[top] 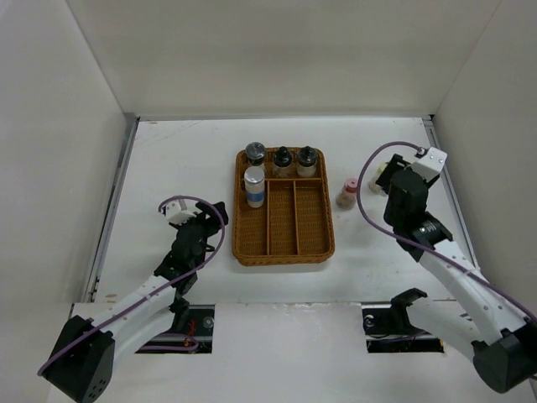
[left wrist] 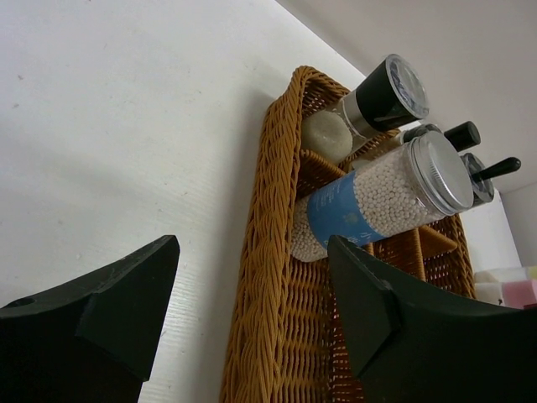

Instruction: Organize the condiment bottles

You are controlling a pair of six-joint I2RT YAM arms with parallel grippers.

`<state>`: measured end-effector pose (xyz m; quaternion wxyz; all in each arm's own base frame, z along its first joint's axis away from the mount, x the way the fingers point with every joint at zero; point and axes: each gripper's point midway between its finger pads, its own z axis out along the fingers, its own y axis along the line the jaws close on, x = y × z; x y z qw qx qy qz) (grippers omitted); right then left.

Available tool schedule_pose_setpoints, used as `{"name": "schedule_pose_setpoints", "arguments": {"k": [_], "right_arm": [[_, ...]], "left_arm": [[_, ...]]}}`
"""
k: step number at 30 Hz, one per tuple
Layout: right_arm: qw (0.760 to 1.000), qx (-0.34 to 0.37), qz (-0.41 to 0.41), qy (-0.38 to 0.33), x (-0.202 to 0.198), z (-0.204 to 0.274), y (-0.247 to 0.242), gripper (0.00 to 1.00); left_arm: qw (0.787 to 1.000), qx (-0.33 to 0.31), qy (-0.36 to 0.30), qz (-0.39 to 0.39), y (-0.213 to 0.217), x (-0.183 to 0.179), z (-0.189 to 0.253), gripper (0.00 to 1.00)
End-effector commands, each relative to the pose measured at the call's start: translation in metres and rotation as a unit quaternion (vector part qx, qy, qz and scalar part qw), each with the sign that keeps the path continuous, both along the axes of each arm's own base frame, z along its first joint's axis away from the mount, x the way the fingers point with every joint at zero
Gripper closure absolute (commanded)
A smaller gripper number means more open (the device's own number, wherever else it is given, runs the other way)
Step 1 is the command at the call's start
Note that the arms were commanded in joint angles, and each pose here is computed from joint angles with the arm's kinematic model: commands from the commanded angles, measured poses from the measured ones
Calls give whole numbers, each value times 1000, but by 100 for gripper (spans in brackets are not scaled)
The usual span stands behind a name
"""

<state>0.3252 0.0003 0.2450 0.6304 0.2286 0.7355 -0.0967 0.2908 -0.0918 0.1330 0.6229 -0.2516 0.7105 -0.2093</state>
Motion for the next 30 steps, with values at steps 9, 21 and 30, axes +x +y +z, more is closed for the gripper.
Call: {"name": "schedule_pose_setpoints", "arguments": {"k": [9, 21, 30], "right_arm": [[949, 21, 294, -113, -38, 118, 200, 51], [859, 30, 505, -85, -76, 81, 380, 51], [851, 8, 524, -44, -73, 24, 422, 51]], "left_arm": [[999, -25, -35, 31, 19, 1, 13, 30], [997, -47, -15, 51, 33, 4, 0, 29], [998, -44, -11, 53, 34, 4, -4, 29]]}}
